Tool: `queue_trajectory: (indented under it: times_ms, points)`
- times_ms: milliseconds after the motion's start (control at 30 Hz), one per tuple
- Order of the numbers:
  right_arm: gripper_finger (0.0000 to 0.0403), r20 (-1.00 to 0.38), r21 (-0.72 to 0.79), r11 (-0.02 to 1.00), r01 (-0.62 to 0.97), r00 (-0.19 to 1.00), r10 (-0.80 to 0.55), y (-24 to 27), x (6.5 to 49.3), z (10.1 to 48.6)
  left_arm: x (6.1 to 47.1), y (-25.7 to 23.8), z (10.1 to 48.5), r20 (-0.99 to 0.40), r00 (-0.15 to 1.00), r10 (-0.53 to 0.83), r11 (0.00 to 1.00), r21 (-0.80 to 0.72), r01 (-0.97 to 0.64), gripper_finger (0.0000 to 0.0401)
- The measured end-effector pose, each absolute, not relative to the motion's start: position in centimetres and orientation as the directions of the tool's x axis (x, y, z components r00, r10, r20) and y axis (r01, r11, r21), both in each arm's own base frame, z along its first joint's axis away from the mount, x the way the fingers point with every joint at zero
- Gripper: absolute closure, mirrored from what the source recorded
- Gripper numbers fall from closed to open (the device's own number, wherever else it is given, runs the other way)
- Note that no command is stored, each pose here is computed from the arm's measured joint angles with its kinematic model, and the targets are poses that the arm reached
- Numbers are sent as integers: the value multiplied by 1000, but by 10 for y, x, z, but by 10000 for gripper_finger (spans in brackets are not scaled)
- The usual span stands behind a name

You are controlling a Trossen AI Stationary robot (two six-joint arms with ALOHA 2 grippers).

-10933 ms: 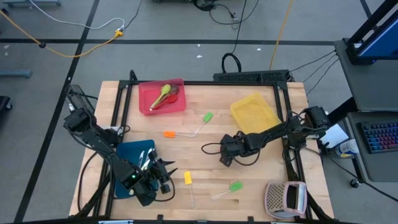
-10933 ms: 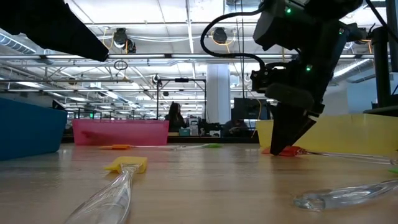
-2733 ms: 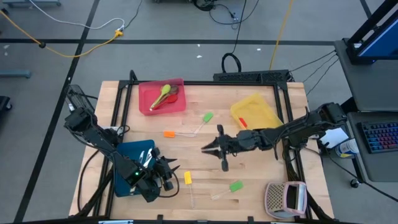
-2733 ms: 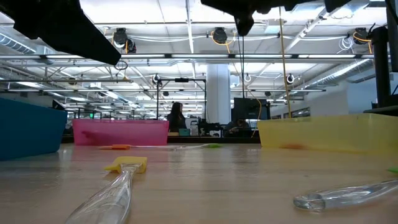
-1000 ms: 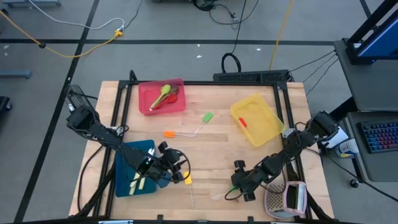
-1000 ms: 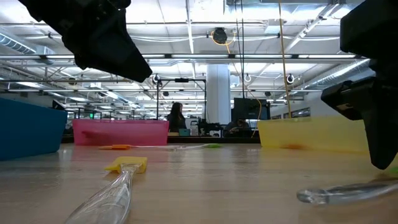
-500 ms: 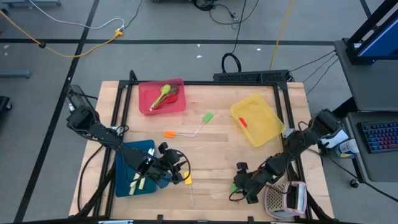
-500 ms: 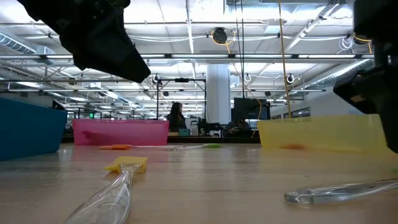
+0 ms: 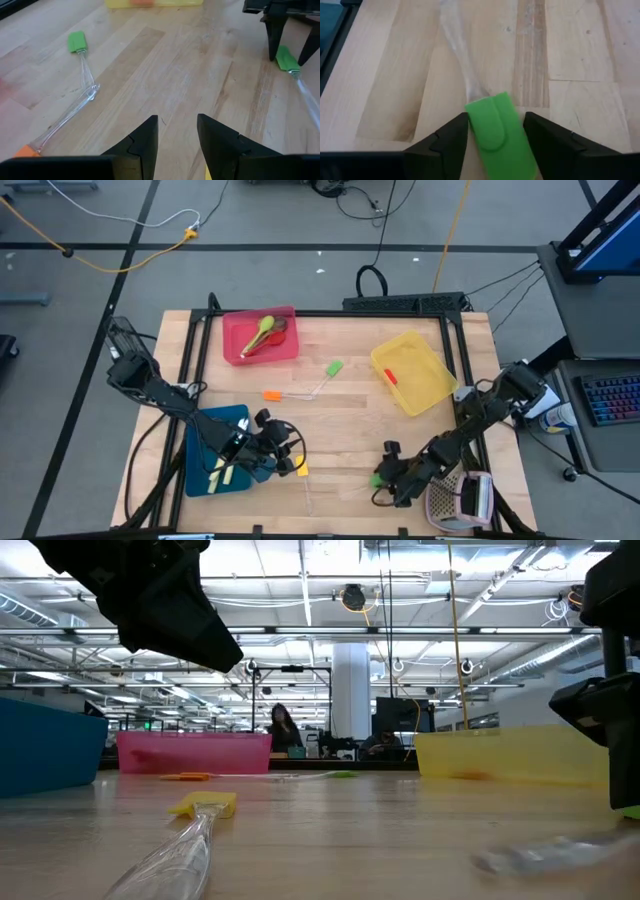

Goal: Pick & Place Kitchen Items
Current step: Put the bottom green spatula into the yellow bin

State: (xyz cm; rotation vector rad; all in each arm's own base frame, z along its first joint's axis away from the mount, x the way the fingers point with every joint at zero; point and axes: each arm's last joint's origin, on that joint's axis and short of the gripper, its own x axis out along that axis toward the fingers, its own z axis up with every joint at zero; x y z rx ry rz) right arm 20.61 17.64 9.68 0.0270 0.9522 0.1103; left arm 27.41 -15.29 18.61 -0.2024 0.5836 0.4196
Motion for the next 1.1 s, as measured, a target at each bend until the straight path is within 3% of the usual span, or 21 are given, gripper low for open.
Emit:
queue_trajectory:
  times_ms: [233,533,767,1100]
  points:
    - [295,-815,108,991,-75,565,132,170,191,83,274,-153,186,-570,755,324,897,-69,-436,258]
    - [393,-710,210,971,-114,665,231,163,184,78,275,-153,186,-568,757,323,899,-67,-434,258]
    - [396,-712,221,970,-99,664,230,161,183,77,275,-154,187,-566,760,320,904,-57,-424,258]
    - [402,-614,175,960,-219,738,281,162,192,94,275,-154,187,-565,760,320,904,-56,-423,258]
